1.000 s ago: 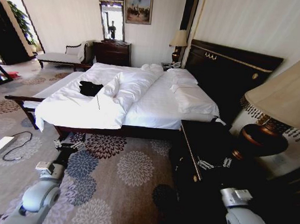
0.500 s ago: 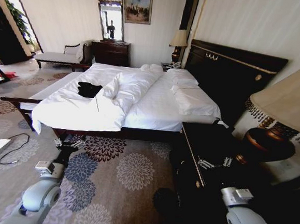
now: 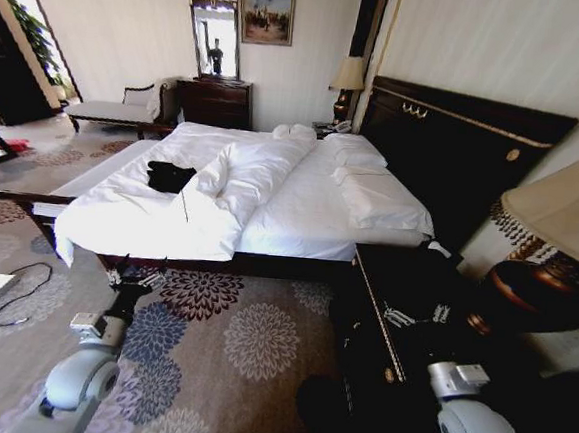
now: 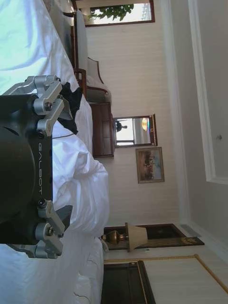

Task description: Fold the clothes on the bed.

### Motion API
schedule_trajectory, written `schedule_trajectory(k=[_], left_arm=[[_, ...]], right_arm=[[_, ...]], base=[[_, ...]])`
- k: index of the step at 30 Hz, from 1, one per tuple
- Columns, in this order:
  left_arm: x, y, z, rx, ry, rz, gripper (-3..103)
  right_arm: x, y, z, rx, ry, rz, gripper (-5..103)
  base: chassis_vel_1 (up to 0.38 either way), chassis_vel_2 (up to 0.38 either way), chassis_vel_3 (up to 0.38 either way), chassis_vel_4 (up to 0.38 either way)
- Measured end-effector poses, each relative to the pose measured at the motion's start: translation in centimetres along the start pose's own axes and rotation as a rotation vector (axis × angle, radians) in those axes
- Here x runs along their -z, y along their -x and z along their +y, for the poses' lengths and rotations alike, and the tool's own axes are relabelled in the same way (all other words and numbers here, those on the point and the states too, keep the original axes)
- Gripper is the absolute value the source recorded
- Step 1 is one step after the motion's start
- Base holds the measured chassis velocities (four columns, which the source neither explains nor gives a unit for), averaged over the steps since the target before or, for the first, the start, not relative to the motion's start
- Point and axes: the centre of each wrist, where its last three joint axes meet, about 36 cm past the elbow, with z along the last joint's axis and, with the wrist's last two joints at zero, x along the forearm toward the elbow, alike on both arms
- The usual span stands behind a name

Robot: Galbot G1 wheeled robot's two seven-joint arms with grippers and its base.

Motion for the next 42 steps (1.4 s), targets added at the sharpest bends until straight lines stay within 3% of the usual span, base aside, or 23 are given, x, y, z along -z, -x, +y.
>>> schedule_trajectory(k=[42], left_arm=[[0.04, -0.46, -0.39, -0.005, -0.013, 0.007, 100]], right_arm=[[-0.37, 0.19, 0.02, -0.018, 0.013, 0.022, 100]], base=[[-0.144, 0.145, 0.145, -0.142]])
